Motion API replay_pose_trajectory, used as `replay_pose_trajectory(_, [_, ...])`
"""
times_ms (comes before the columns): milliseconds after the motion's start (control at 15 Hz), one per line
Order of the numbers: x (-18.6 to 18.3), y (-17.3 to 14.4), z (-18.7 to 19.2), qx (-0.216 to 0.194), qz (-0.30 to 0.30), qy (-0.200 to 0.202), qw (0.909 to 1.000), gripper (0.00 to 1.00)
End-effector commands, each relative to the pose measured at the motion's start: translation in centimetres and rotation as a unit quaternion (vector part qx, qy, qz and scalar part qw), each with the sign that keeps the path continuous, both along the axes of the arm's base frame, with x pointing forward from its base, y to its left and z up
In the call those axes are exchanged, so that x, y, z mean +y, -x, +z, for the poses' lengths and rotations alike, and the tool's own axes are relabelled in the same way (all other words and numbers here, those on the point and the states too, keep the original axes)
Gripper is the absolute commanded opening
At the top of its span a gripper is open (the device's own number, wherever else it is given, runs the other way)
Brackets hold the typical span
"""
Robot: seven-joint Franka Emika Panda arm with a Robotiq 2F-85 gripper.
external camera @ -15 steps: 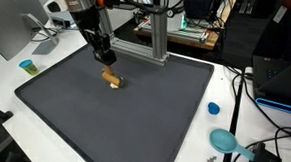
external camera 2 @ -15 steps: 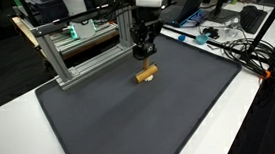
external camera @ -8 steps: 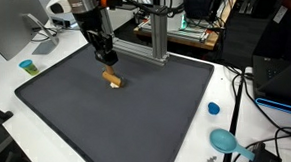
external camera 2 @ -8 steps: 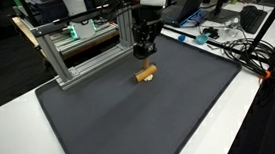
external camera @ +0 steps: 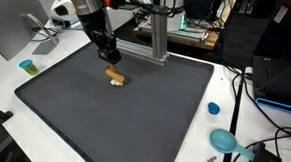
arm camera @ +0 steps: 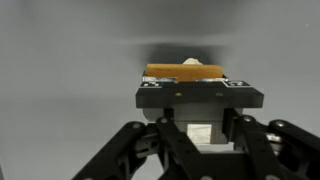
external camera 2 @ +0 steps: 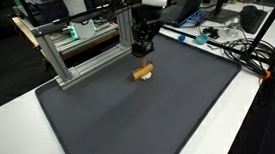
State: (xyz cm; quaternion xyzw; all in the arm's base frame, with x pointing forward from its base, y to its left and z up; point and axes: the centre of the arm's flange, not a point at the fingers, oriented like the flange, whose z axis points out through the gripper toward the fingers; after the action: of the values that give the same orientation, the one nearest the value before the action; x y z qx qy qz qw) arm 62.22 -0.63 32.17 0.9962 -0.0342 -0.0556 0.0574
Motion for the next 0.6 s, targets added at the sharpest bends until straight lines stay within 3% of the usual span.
replay_pose_trajectory(0, [-0.5,1.4,-4.3,0.069,-0.004,0.013,0.9975,0.22])
replay_pose_trajectory(133, [-0.6,2.2,-3.9,0.078,-0.003,0.002,0.997,0.22])
replay_pose_trajectory(333, [-0.6,4.5,3.4,0.038,0.027,-0.017,0.9988,0.22])
replay_pose_trajectory(533, [0.1,4.7,6.2,0.005,0.049,-0.026,0.9984,0.22])
